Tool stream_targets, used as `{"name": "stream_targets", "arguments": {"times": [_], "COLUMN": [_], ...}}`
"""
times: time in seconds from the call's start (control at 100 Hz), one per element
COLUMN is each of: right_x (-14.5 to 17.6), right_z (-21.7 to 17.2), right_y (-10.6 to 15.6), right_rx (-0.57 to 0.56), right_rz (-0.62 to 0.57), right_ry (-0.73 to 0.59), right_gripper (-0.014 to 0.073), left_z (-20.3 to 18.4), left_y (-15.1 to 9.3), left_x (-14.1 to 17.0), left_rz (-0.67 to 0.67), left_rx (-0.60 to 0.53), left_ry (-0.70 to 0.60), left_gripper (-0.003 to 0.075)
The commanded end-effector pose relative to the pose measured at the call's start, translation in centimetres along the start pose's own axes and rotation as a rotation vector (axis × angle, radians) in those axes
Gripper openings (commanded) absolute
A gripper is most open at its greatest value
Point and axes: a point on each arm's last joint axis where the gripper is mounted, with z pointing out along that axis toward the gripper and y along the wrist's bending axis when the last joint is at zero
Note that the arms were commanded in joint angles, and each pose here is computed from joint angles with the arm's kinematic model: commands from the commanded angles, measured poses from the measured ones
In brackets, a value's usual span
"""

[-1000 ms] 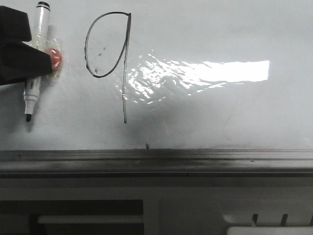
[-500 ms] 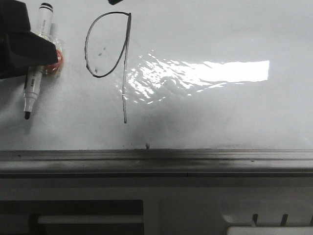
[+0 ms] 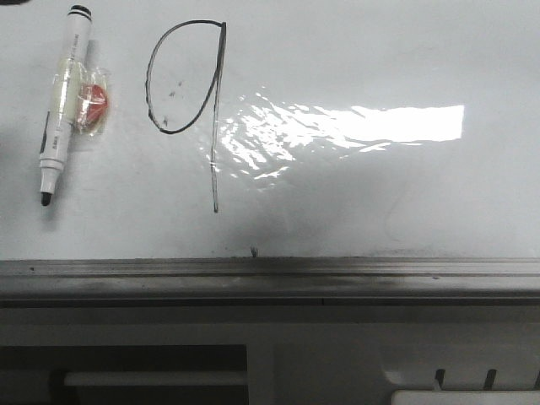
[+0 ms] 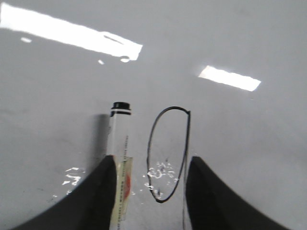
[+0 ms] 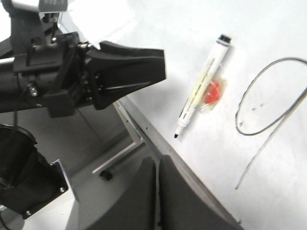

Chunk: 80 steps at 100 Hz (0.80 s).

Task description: Write number 9 on whiteboard

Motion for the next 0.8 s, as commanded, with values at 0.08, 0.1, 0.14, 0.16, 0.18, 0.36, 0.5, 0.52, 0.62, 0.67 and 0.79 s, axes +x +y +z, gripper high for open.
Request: {"name": "stream_targets", "arguments": {"times": [0.08, 0.1, 0.14, 0.16, 0.18, 0.36, 0.5, 0.52, 0.62, 0.67, 0.79], "right_x": [1.7, 2.2, 3.2, 3.8, 4.4, 10.1, 13.7, 14.0, 15.4, 15.9, 16.7], "right_z": [-3.4, -3.8, -4.6, -5.0, -5.3, -7.1, -7.9, -8.0, -8.2, -8.2, -7.9], "right_y": [-0.7, -0.8, -1.0, -1.1, -1.2, -2.2, -2.7, -2.8, -3.0, -3.1, -3.3], "right_rx": [0.057, 0.062, 0.067, 0.069, 0.071, 0.085, 0.085, 0.085, 0.084, 0.084, 0.086], "right_rz": [-0.125, -0.135, -0.152, -0.155, -0.155, -0.179, -0.179, -0.179, -0.179, -0.179, -0.179], "right_ry": [-0.259, -0.28, -0.323, -0.344, -0.364, -0.481, -0.491, -0.497, -0.506, -0.503, -0.478], "right_gripper": [-0.0069, -0.0069, -0.0069, -0.0069, -0.0069, -0.0069, -0.0069, -0.0069, -0.0069, -0.0069, -0.0069], "left_z": [-2.9, -3.3, -4.0, -4.4, -4.7, -7.0, -8.2, -8.3, -8.7, -8.7, -8.7], "left_y": [-0.3, -0.1, 0.0, 0.1, 0.2, 1.6, 2.2, 2.3, 2.3, 2.3, 2.3], "left_x": [-1.4, -1.4, -1.2, -1.0, -0.8, 1.5, 2.7, 2.8, 2.9, 2.9, 2.9], "left_rz": [0.059, 0.059, 0.075, 0.088, 0.102, 0.118, 0.114, 0.113, 0.111, 0.111, 0.111], "left_rx": [0.076, 0.081, 0.093, 0.099, 0.106, 0.133, 0.154, 0.156, 0.164, 0.164, 0.164], "left_ry": [-0.15, -0.16, -0.181, -0.19, -0.197, -0.207, -0.215, -0.221, -0.232, -0.232, -0.232], "left_gripper": [-0.0019, -0.002, -0.002, -0.002, -0.002, -0.002, -0.002, -0.002, -0.002, -0.002, -0.002]}}
